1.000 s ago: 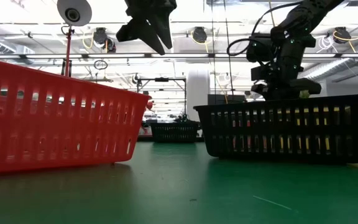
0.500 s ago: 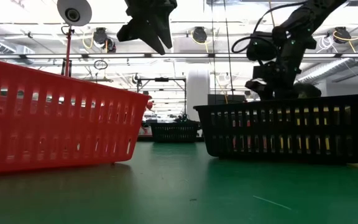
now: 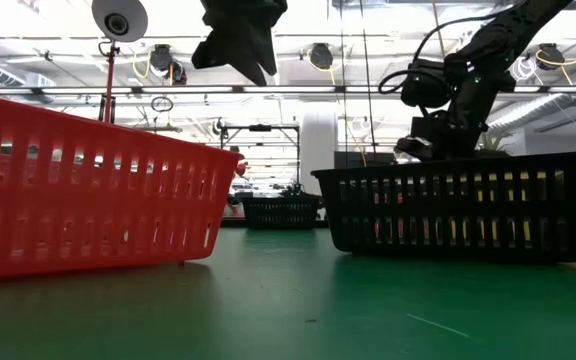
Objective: Stack baskets by color
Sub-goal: Stack the top red bin on the middle red bin
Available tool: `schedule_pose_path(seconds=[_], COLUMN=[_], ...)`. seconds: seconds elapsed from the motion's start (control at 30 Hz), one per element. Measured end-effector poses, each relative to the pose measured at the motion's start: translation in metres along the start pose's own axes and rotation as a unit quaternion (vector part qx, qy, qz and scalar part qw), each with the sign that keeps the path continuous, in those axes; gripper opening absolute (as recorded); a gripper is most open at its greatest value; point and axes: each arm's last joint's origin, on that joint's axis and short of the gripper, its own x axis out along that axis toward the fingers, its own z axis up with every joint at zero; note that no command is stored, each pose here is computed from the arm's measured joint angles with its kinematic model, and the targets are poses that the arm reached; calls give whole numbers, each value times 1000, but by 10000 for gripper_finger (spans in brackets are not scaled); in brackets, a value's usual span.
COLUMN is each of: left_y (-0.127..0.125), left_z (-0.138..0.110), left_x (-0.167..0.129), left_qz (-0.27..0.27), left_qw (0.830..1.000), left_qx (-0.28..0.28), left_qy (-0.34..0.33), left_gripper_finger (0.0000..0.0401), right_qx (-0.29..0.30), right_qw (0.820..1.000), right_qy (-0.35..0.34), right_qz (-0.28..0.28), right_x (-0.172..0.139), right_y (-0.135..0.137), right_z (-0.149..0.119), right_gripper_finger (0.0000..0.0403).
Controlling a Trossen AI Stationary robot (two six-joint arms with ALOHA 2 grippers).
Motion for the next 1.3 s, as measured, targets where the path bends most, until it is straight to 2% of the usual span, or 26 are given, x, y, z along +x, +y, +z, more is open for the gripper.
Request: schedule_pose_path(seconds=[0.27,0.4,0.6,0.83,1.07,1.17,1.3], left_y=[17,25,35,39,39,41,40], left_z=[10,11,10,8,4,1,-1], left_x=[-30,-52,-79,-93,-112,-124,-137], left_qz=[-6,11,29,31,22,20,17], left_qw=[999,996,990,987,982,978,963], left_qx=[-19,-28,-36,-16,42,65,136], left_qy=[-50,-90,-137,-156,-184,-198,-230], left_gripper_finger=[113,113,113,113,122,152,212], right_qx=[-20,-13,-6,7,40,43,45], right_qw=[999,997,995,987,961,943,919], right_qy=[-27,-47,-64,-145,-275,-329,-388], right_qz=[-41,-67,-76,-71,-5,26,53], right_x=[-19,-32,-41,-61,-87,-99,-113], right_y=[-4,-7,-9,-10,-6,-3,1], right_z=[9,16,24,43,58,62,67], right_gripper_finger=[5,4,3,2,2,2,2])
